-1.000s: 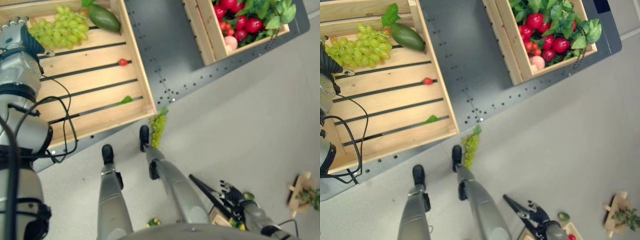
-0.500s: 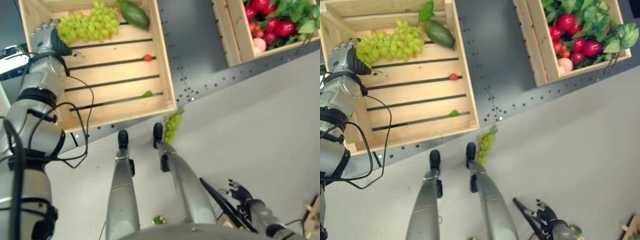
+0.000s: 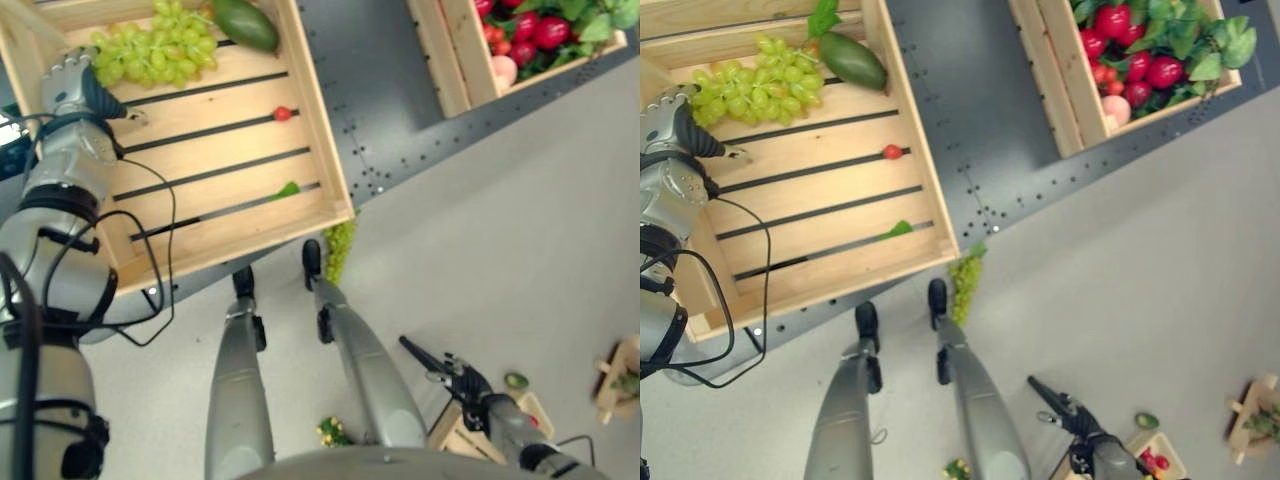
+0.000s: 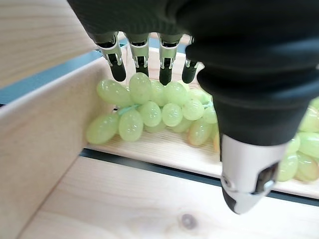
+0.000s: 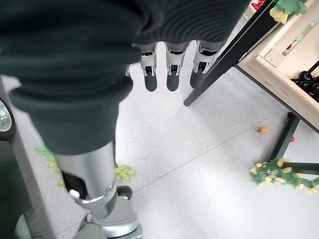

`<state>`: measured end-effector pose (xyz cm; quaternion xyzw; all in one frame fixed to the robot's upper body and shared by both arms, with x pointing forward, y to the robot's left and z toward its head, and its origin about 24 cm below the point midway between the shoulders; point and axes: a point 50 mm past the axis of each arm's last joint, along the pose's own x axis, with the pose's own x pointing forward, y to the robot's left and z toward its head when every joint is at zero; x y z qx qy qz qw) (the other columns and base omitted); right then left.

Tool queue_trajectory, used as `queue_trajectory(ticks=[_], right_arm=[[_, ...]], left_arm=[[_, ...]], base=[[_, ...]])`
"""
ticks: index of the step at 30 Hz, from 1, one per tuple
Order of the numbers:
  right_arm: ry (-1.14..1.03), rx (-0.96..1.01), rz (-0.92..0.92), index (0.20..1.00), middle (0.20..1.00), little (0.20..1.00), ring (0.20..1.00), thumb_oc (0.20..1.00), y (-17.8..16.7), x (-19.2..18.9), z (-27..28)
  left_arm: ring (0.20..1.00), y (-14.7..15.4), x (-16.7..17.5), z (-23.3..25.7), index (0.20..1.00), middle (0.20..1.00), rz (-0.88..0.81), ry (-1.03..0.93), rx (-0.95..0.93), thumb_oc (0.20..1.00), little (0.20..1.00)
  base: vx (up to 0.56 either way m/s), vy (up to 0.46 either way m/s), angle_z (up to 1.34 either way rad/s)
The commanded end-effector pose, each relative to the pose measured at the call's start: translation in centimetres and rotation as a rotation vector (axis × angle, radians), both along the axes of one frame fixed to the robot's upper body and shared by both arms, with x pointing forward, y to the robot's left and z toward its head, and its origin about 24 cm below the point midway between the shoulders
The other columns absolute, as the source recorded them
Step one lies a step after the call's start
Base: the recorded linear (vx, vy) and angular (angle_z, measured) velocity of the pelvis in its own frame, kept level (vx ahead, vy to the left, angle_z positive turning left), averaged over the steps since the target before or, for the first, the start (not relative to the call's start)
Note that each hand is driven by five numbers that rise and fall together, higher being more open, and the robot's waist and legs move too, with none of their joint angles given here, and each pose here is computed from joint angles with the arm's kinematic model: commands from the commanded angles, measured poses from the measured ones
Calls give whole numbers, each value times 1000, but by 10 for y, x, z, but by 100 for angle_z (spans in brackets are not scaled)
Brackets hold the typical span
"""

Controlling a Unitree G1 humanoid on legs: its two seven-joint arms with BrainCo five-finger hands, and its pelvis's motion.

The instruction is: Pick up the fruits from the basket on one side to the basket on the other side

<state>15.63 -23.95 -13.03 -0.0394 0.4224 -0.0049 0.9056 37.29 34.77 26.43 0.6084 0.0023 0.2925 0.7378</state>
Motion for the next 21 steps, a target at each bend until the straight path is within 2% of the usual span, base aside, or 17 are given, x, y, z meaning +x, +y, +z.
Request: queue_trajectory(ticks=[1, 13, 21], right_arm=[[37, -56, 8, 1000, 1000, 1000, 1000, 1000, -17, -9, 1], [41, -74, -7, 1000, 1000, 1000, 1000, 1000, -24, -14, 1], [31, -71, -3, 1000, 1000, 1000, 1000, 1000, -20, -9, 2]], left_arm=[[1000, -6, 1, 8, 1000, 1000, -52, -19, 27, 1000, 1000], [1000, -17, 3, 21, 1000, 1000, -109, -82, 56, 1000, 1000], [1000, -12, 0, 17, 1000, 1000, -97, -83, 49, 1000, 1000]], base=[[-3, 11, -4], [0, 0, 0], [5, 6, -1]])
